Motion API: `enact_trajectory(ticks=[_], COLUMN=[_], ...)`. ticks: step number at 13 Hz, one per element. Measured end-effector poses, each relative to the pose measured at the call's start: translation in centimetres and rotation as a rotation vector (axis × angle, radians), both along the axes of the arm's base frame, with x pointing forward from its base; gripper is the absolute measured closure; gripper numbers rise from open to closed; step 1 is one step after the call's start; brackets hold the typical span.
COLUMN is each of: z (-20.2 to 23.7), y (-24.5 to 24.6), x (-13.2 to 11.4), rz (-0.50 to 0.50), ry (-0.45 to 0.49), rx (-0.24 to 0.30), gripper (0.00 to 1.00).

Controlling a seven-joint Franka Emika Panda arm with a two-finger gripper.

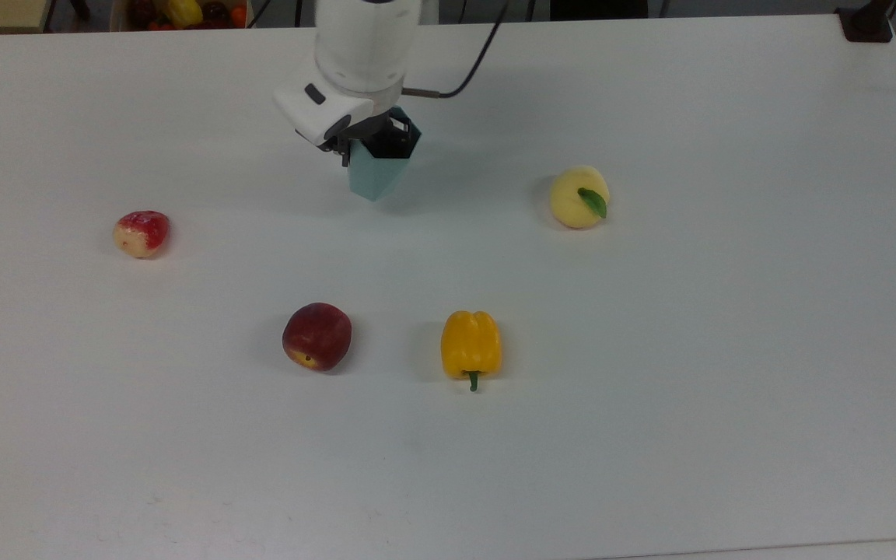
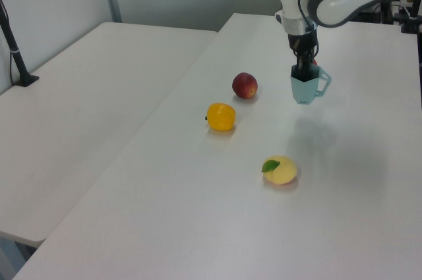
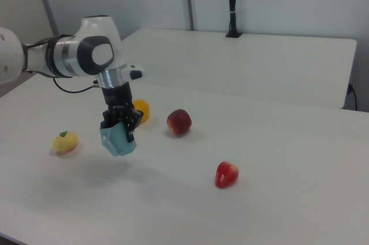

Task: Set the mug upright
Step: 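Rotate the held mug so its base rests on the table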

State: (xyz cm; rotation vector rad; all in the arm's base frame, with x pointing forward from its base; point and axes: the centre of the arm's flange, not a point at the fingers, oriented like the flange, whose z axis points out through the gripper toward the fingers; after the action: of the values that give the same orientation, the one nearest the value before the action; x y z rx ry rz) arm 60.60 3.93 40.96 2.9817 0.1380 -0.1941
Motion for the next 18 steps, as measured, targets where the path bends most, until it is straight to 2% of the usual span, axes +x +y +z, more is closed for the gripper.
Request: enact_trajectory(ticks=[1, 2, 3, 4, 7, 11, 12, 17, 18], z=[-0.1, -0.3, -0.5, -1.0, -3.2, -6.6, -6.8, -6.6, -6.2], y=[-0.8, -2.3, -3.7, -5.2, -7.0, -7.6, -7.7, -7.6, -7.4], x=[0.0, 0.2, 0.7, 1.1, 1.8, 2.3, 2.3, 2.4, 2.5], rz=[0.042, 0.082, 0.096, 0.095, 0.11, 0.141, 0.14, 0.142, 0.146], ry=[0.017, 0.018, -0.012, -0.038, -0.048, -0.02, -0.018, -0.022, -0.03], rx=[0.059, 0.14, 0.191, 0.209, 0.213, 0.227, 0.228, 0.228, 0.229], gripper=[0.93, 0.93, 0.93, 0.93, 0.93, 0.93, 0.89, 0.37, 0.23])
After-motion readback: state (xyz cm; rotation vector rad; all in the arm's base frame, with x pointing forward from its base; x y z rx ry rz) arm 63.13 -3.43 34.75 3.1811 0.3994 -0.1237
